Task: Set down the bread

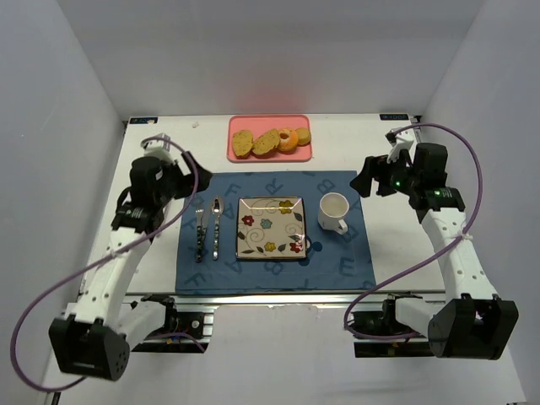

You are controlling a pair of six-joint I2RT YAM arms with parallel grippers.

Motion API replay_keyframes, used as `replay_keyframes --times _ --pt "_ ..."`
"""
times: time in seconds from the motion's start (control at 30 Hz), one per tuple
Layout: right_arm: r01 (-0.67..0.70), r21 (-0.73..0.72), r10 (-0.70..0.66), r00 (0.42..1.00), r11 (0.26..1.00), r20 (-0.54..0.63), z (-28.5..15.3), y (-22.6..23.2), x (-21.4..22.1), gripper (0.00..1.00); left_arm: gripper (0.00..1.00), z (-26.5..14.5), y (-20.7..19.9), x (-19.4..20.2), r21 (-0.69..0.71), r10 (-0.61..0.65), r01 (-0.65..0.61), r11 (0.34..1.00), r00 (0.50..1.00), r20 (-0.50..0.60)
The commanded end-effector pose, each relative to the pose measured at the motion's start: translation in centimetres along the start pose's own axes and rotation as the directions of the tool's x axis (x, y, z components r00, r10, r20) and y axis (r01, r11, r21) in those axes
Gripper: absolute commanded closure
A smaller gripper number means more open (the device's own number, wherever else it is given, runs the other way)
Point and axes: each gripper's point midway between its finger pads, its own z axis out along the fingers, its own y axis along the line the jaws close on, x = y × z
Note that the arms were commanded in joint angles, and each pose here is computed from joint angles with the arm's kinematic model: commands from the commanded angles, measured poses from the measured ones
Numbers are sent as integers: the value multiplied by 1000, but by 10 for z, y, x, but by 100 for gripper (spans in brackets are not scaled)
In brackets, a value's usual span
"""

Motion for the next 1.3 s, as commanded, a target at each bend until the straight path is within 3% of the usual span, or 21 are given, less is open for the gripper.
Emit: replay_keyframes --times 0.0,0.07,0.1,0.13,0.17,0.23,0.27,0.3,0.37,0.4,0.43,0.47,0.53,0.57,0.6,0.63,0.73,0.9,1.27 --pt "52 -71 -51 999 996 14 -1 11 -8 11 2 -46 64 35 -297 40 -66 953 995 -94" --pt "155 -169 -154 988 973 20 -3 23 -3 11 2 -58 84 45 -370 49 -90 924 992 -118" --pt "284 -220 -280 959 933 49 -3 28 -1 11 2 -65 91 49 -403 49 -97 910 991 -126" --pt "308 -311 -301 951 899 70 -7 43 5 17 2 -71 105 50 -455 63 -116 883 990 -130" --pt "353 -367 -337 935 860 109 -9 53 6 34 2 -74 113 52 -481 65 -124 868 988 -137" --pt "352 -395 -330 936 849 124 -9 57 6 79 4 -80 135 50 -554 63 -129 822 989 -137" --pt "356 -399 -329 934 845 137 -7 58 5 93 8 -81 143 52 -574 71 -150 805 985 -158" --pt "353 -404 -324 936 844 140 -7 59 3 100 12 -78 152 58 -592 55 -163 789 979 -196" --pt "343 -406 -314 939 847 139 -2 57 2 100 28 -82 176 58 -639 21 -158 753 976 -216" --pt "339 -412 -309 941 846 139 -2 57 1 80 47 -83 183 59 -651 6 -155 743 974 -225" --pt "321 -418 -294 947 850 130 0 57 2 61 54 -83 196 63 -672 -25 -148 725 970 -241" --pt "318 -432 -288 948 844 135 0 60 1 31 54 -80 199 66 -658 -25 -156 737 966 -257" --pt "301 -441 -271 953 846 132 1 61 2 22 45 -75 206 73 -653 -27 -176 737 957 -288" --pt "299 -442 -266 954 846 136 1 62 2 19 37 -70 206 77 -635 -29 -181 751 952 -305" --pt "299 -443 -263 954 845 141 2 62 3 16 20 -68 207 78 -628 -31 -183 756 949 -314" --pt "301 -441 -263 954 845 147 1 63 2 16 17 -65 213 84 -632 -51 -183 753 941 -333" --pt "292 -443 -253 956 848 146 1 63 5 15 13 -51 217 87 -587 -48 -192 787 929 -367" --pt "279 -446 -245 960 851 133 4 61 7 14 11 -23 238 111 -526 -75 -229 819 867 -493" --pt "243 -444 -212 970 863 120 6 61 5 14 6 36 260 95 -456 -59 -214 864 855 -515"
